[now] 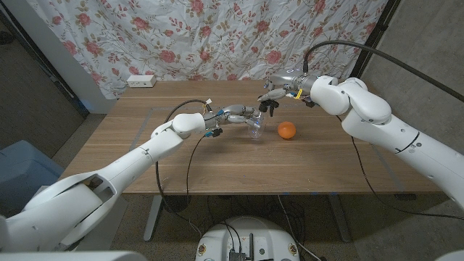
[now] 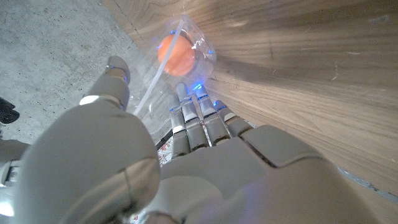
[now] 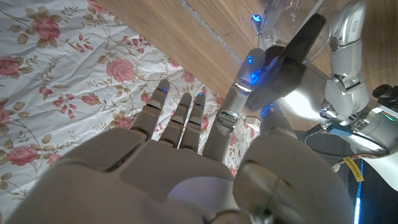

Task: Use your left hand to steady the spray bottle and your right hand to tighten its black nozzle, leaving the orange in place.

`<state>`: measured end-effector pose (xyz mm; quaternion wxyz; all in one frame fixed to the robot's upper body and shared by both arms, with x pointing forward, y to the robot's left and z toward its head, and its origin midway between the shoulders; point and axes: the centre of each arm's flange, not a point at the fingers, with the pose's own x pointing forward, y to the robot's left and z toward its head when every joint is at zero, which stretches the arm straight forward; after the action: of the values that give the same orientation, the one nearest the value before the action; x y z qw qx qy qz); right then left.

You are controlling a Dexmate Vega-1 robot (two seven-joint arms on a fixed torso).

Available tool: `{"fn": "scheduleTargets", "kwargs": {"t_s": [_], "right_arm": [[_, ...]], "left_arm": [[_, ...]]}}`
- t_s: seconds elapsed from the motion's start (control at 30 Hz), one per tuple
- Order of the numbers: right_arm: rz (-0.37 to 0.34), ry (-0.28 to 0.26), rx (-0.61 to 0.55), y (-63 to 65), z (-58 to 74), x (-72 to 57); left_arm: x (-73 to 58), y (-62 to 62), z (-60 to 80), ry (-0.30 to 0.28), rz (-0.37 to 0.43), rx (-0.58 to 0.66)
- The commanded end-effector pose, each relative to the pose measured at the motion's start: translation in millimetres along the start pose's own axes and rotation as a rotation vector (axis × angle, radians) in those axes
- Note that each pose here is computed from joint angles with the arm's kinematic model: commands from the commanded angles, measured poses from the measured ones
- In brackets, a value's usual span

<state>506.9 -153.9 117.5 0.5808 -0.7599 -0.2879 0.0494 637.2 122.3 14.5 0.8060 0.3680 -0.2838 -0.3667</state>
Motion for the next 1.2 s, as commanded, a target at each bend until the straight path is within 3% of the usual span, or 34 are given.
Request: {"fn": "scheduleTargets", "kwargs": {"t_s": [0.03, 0.5, 0.87, 1.2], "right_arm": [[0.014, 0.033, 0.004, -1.1, 3.1, 1.2], [0.026, 0.064, 0.029, -2.2, 3.7, 3.2], [-0.004, 0.085, 0.040, -5.7, -1.9, -1.1], [-0.004, 0.068, 0.025, -12.6, -8.3, -5.3]], "left_arm": [[-0.5, 0.9, -0.8, -0.002, 0.001, -0.001], [-2.2, -0.6, -1.5, 0.002, 0.006, -0.006], [-0.5, 0.5, -0.5, 0.000, 0.001, -0.004], [-0.3, 0.2, 0.0, 0.000, 0.001, -0.004]]}}
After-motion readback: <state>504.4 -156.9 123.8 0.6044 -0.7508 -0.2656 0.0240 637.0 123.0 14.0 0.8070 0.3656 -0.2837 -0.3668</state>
